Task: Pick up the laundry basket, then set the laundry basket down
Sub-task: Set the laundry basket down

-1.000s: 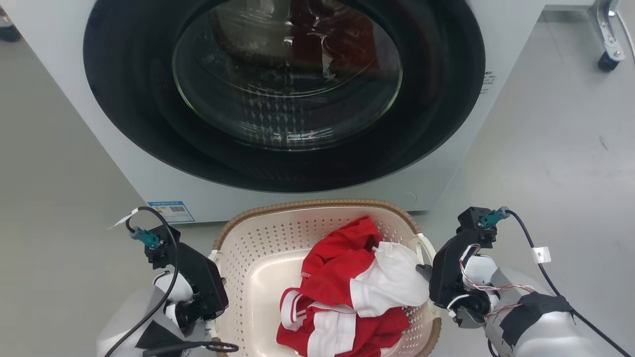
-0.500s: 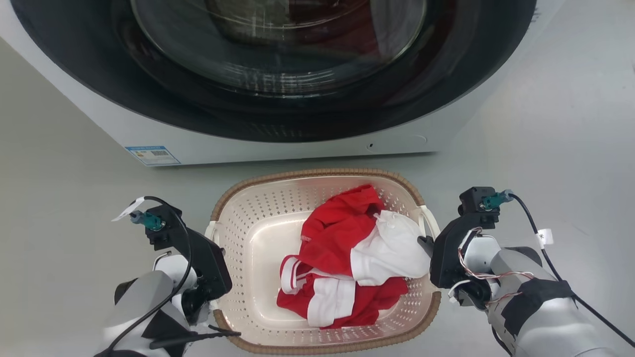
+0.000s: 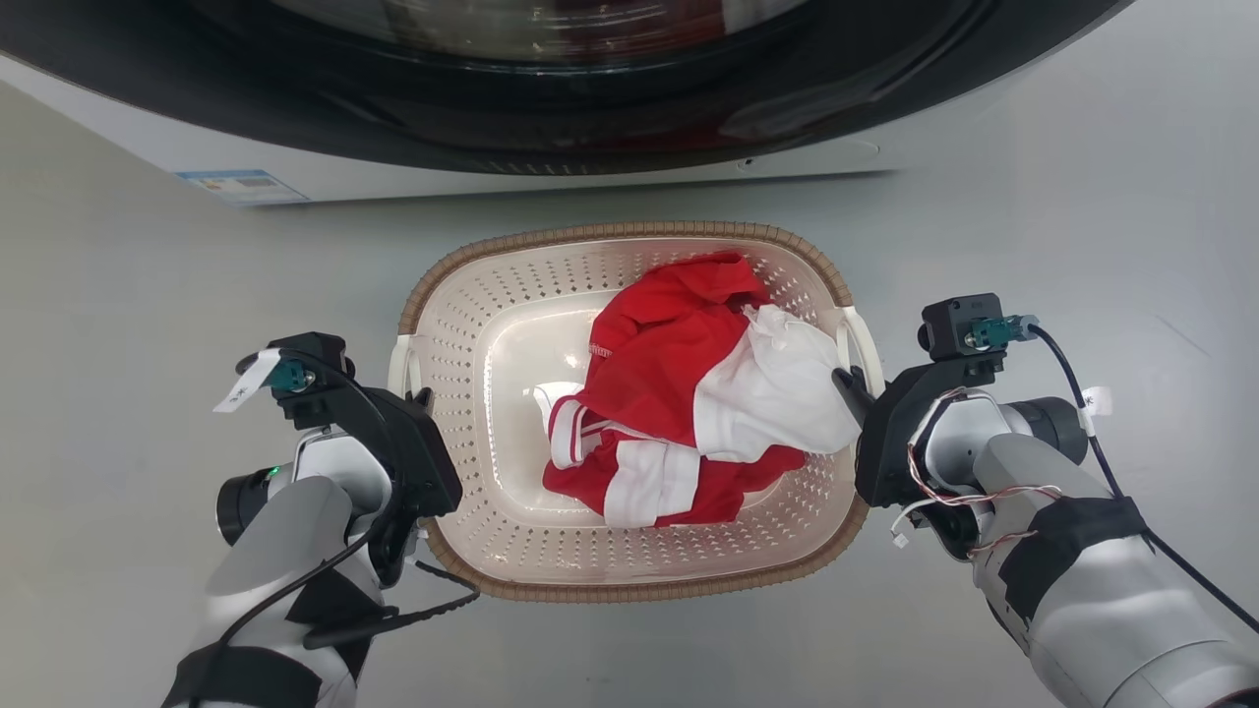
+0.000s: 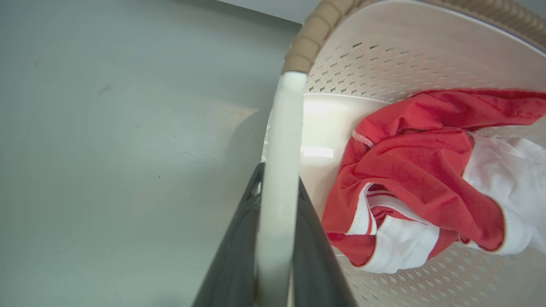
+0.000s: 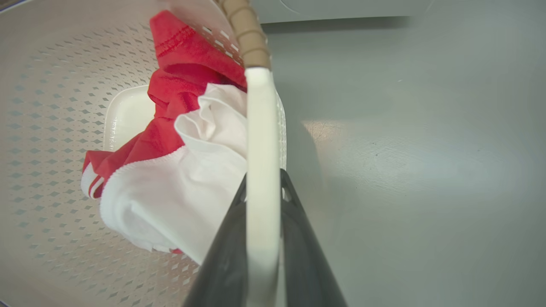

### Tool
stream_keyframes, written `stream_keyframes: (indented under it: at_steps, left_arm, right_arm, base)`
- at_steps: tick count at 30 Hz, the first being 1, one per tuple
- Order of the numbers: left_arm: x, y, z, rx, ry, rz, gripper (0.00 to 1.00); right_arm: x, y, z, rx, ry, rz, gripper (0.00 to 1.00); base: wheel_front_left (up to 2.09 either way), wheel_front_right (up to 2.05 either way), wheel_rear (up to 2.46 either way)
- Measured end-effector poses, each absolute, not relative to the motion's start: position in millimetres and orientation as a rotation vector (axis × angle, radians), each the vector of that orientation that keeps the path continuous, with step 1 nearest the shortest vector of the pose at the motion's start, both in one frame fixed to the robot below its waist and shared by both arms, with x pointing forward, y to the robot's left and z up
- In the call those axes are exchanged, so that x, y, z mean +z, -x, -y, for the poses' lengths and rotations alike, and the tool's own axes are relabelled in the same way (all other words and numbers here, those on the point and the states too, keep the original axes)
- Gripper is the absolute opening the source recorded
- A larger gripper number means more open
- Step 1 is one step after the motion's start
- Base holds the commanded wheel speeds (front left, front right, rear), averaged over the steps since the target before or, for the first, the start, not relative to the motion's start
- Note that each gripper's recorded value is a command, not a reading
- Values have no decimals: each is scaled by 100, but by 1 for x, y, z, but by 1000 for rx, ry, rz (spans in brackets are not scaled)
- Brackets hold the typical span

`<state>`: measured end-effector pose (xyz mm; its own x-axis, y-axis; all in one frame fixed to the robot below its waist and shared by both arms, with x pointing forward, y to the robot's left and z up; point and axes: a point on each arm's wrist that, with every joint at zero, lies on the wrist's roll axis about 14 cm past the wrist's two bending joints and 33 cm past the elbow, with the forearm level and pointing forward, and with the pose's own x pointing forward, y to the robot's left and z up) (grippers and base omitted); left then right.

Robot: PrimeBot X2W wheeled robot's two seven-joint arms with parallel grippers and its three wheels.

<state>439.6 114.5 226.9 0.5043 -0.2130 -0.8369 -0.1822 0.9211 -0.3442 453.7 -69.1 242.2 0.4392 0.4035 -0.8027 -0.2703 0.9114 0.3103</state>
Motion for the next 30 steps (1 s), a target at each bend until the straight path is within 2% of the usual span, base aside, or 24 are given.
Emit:
stream_keyframes:
  at_steps: [14, 30]
  left_arm:
    - [183, -431, -114, -8, 370, -1040, 0]
    - [161, -417, -113, -1, 376, -1077, 0]
  right_arm:
    - [192, -441, 72, 428, -130, -1031, 0]
    - [169, -437, 76, 419, -121, -1023, 0]
  base:
    - [0, 0, 0]
    - [0, 0, 0]
